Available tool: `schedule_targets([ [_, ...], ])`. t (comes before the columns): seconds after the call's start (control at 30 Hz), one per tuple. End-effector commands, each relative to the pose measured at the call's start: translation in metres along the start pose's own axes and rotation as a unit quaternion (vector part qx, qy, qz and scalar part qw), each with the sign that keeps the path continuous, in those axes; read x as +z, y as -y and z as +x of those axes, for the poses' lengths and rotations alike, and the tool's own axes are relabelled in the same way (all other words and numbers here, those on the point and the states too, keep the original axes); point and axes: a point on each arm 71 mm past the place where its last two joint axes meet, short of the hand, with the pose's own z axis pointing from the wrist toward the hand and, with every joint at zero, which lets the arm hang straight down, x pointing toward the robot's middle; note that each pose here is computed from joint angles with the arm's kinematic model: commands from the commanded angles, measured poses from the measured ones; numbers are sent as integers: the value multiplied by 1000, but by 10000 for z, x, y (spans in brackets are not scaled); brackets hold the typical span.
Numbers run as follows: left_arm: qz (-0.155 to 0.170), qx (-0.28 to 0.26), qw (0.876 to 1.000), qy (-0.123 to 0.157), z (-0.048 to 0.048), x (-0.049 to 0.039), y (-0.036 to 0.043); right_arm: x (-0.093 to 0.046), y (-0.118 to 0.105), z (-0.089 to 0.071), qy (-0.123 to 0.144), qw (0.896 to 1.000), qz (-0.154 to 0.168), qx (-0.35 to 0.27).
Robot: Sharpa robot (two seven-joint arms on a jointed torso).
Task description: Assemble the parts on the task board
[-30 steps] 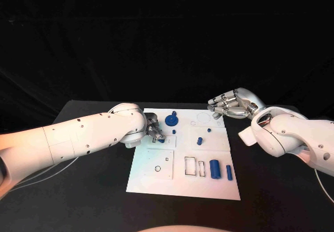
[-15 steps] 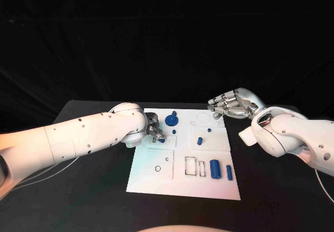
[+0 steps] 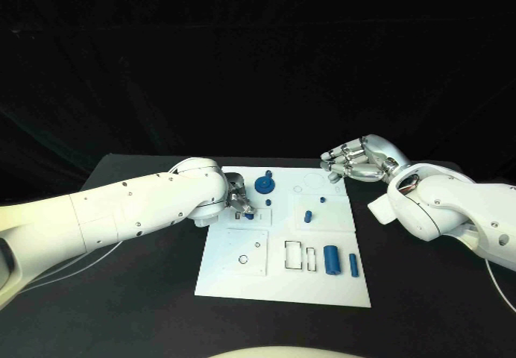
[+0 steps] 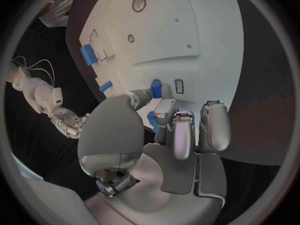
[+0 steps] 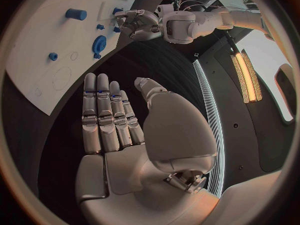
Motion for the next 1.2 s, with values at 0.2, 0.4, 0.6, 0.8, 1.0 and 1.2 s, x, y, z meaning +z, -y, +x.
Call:
schedule_targets([
  [0.2,-6,8,1000,-8,29,12,6,-2,-4,16,-8,1000,-3,0],
  [0.4,-10,10,1000,-7,27,16,5,-3,-2,12,-8,1000,-3,0],
  [0.6,-12,13,1000,-8,28,17,0,-5,2,7,-7,1000,-2,0],
  [0.8,-13,14,1000,-8,26,18,1,-2,11,-3,-7,1000,-1,-1],
  [1.0,-14,12,1000,-6,21,21,-4,0,25,-21,-4,1000,1,-2],
  [1.2,-16,13,1000,-7,21,25,-6,-1,33,-32,-2,1000,2,-2],
])
